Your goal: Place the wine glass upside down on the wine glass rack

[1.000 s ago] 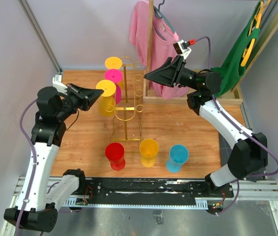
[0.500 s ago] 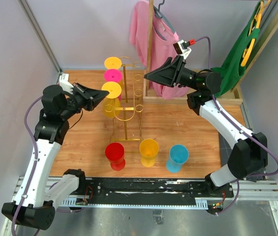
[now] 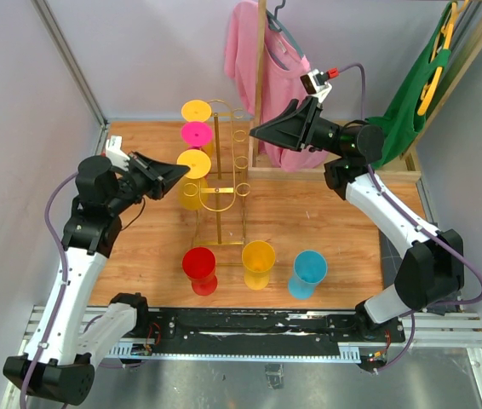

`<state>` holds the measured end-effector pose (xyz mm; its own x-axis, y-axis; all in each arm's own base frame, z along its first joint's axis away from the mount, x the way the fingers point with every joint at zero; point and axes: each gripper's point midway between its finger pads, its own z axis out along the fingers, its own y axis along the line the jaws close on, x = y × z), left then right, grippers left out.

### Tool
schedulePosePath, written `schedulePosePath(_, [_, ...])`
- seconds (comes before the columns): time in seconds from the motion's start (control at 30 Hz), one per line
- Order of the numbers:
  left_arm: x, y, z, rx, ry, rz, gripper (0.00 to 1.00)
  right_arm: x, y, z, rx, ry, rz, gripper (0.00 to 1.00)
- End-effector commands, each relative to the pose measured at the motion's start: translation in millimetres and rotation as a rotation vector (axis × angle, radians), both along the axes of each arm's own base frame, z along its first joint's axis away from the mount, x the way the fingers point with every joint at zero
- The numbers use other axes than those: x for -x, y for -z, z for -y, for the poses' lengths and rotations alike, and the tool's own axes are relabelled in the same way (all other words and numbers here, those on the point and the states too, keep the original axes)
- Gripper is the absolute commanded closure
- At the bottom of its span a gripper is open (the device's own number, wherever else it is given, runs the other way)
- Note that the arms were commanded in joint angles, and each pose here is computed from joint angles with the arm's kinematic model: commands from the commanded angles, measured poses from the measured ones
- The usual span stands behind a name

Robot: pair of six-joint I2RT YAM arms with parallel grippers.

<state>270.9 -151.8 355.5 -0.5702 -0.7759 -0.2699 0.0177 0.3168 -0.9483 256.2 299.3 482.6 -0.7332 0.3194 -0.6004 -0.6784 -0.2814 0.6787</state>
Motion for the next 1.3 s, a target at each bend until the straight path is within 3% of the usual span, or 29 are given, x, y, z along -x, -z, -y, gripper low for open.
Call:
schedulePosePath(0.0, [10.3, -4.6, 5.0, -0.009, 0.041, 0.038, 0.90, 9.5, -10.8, 8.3, -0.035, 0.019, 0.067, 0.53])
schedulePosePath(0.27, [13.3, -6.9, 3.9, -0.015, 0.039, 0.051, 0.67, 12.4, -11.5, 9.7, -0.037, 0.021, 0.070, 0.53])
schedulePosePath(0.67, [28.4, -11.4, -6.4, -0.071, 0.001, 0.071, 0.51, 17.6, 8.8, 9.9, 0.053, 0.048, 0.063, 0.53])
schedulePosePath(0.77, [34.1, -11.6, -13.8, -0.113, -0.030, 0.076, 0.48, 20.3, 27.7, 10.7, 0.153, 0.086, 0.064, 0.52])
schedulePosePath(1.03, [51.6, -19.8, -40.7, -0.249, -0.138, 0.118, 0.47, 31.8, 104.9, 45.6, 0.591, 0.314, 0.077, 0.50])
schedulePosePath(1.27, [61.8, -30.0, -59.5, -0.322, -0.220, 0.169, 0.47, 65.4, 176.4, 95.1, 0.925, 0.411, -0.049, 0.53])
